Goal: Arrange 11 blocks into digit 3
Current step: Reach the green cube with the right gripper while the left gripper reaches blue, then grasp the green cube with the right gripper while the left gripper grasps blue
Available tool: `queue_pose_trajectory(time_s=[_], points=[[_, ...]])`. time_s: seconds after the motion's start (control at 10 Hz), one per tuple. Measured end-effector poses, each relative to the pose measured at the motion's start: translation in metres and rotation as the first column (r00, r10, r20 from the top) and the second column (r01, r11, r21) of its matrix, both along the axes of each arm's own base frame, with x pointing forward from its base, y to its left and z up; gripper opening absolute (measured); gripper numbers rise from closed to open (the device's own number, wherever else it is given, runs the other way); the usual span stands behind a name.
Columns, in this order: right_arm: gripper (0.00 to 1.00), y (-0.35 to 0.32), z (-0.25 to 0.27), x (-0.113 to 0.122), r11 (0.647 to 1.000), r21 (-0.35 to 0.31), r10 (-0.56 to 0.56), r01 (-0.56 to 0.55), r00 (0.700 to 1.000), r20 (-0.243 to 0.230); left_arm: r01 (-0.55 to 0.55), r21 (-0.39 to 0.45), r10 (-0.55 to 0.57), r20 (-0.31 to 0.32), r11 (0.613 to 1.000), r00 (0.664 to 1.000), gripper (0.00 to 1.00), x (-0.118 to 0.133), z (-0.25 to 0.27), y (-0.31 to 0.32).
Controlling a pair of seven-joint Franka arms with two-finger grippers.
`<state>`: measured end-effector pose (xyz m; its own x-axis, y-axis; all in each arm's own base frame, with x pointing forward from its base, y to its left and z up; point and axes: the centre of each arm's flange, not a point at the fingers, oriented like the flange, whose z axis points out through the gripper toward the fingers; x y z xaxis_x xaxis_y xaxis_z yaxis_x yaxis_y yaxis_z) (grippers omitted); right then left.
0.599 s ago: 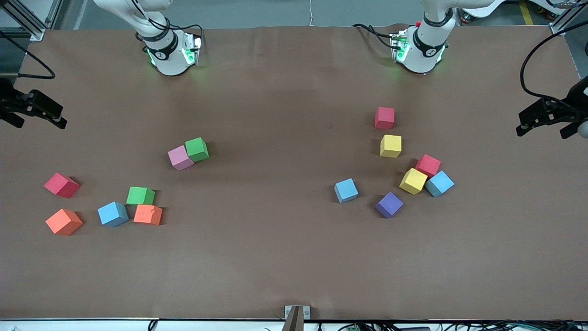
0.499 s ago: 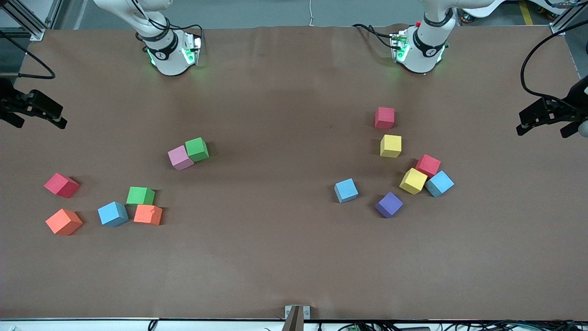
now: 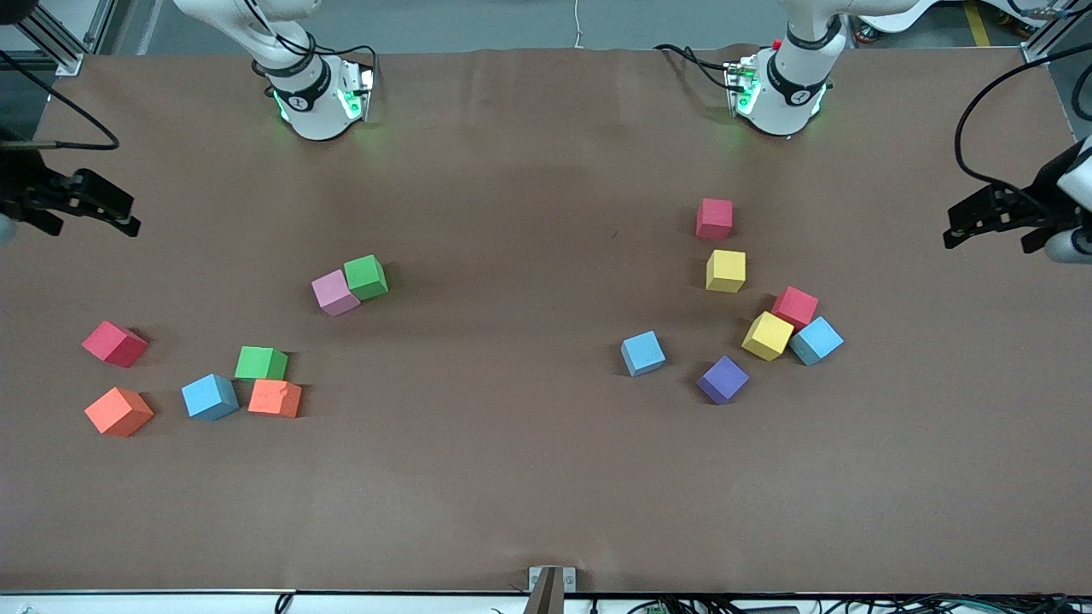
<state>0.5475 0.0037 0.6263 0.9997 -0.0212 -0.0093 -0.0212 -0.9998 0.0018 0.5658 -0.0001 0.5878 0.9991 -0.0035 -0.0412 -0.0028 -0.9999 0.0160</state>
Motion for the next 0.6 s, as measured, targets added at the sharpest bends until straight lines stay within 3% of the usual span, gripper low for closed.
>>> queue_pose_trajectory(time_s=[0.1,0.3,0.6], points=[[1.00,0.003,-0.012,0.001,1.000,0.000,-0.003,0.003,1.000,-0.017,-0.100,0.011,0.101,-0.041,0.995,0.994,1.00,0.006,-0.027,0.001],[1.00,0.024,-0.037,0.002,0.991,0.004,-0.131,0.131,0.991,-0.042,-0.272,0.042,0.274,-0.064,0.961,0.959,1.00,0.026,-0.094,-0.006],[1.00,0.071,-0.107,0.002,0.913,0.010,-0.407,0.408,0.912,-0.058,-0.453,0.044,0.453,0.001,0.891,0.891,1.00,0.024,-0.224,-0.005]])
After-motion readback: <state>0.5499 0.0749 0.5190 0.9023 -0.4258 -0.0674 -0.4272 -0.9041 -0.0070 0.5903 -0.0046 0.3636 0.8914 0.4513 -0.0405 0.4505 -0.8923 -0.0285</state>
